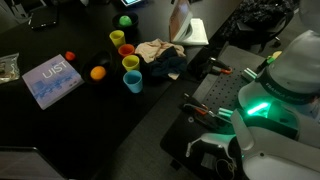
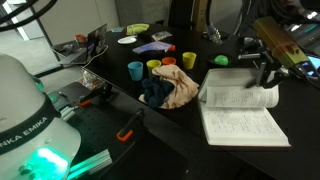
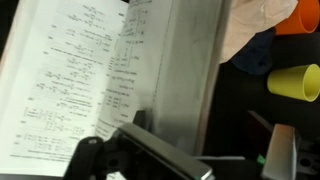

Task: Open the book on the right

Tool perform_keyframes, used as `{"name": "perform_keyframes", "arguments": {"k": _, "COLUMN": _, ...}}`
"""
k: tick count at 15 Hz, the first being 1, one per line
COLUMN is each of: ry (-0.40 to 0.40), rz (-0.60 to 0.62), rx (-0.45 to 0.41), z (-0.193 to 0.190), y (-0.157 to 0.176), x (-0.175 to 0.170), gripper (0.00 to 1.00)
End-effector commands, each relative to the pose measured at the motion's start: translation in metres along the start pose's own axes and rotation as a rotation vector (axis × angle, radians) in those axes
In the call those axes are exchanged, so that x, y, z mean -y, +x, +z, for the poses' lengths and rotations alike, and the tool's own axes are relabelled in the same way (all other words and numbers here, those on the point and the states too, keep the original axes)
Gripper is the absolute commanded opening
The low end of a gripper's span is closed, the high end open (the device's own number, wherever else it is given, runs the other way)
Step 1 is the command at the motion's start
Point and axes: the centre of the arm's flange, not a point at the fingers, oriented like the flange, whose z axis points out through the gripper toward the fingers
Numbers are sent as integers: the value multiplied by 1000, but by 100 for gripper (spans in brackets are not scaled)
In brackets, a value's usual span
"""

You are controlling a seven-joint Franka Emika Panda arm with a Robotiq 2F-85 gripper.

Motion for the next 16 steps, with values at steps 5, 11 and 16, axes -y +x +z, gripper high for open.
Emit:
{"name": "perform_keyframes", "arguments": {"k": 5, "ry": -45, "rz": -150, "rx": 49, "z": 35, "y": 1, "x": 93, "gripper": 100}}
{"name": "perform_keyframes", "arguments": {"k": 11, "ry": -112, "rz": -219, "rx": 78, "z": 60, "y": -4, "x": 126, "gripper": 100}}
{"name": "perform_keyframes", "arguments": {"k": 16, "ry": -200, "rz": -240, "rx": 59, "z": 53, "y": -3, "x": 127, "gripper": 100}}
